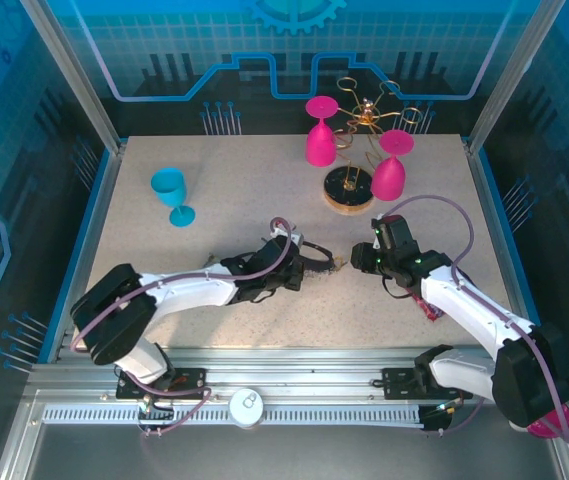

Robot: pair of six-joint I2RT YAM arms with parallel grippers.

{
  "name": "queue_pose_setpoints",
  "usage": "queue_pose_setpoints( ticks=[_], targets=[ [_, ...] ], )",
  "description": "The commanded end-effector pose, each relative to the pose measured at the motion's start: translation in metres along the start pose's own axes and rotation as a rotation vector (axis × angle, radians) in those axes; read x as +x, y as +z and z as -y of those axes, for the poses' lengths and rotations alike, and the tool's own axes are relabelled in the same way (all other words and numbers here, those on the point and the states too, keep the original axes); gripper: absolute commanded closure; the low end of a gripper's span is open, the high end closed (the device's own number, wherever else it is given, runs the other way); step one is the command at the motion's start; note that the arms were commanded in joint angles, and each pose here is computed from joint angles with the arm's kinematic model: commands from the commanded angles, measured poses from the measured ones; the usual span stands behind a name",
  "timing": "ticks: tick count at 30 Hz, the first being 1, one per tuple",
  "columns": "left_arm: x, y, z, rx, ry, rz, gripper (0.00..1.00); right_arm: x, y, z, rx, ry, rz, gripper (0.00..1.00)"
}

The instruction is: Put the keys on the keyring

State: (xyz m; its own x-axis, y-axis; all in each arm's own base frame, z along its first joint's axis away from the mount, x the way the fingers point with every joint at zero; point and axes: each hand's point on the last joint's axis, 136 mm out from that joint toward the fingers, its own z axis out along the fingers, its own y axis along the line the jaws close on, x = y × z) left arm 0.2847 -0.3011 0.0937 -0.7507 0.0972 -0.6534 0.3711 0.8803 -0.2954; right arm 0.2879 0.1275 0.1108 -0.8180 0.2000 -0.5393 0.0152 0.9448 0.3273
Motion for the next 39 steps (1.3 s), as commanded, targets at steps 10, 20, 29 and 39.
queue_pose_setpoints(
  ticks=[10,20,29,39],
  targets=[
    [-0.040,-0.050,0.018,0.214,0.646,0.154,1.00,-0.033,-0.028,-0.032,-0.152,-0.188,0.146,0.64],
    [-0.050,-0.076,0.021,0.390,0.888,0.269,1.00,-0.064,-0.058,-0.062,-0.359,-0.401,0.377,0.57],
    [-0.006,-0.067,0.015,0.481,0.959,0.166,1.00,-0.043,-0.058,-0.103,-0.547,-0.796,0.523,0.57],
    [0.020,-0.061,0.008,0.519,0.934,0.122,1.00,0.023,-0.037,-0.129,-0.757,-1.226,0.433,0.69]
  ],
)
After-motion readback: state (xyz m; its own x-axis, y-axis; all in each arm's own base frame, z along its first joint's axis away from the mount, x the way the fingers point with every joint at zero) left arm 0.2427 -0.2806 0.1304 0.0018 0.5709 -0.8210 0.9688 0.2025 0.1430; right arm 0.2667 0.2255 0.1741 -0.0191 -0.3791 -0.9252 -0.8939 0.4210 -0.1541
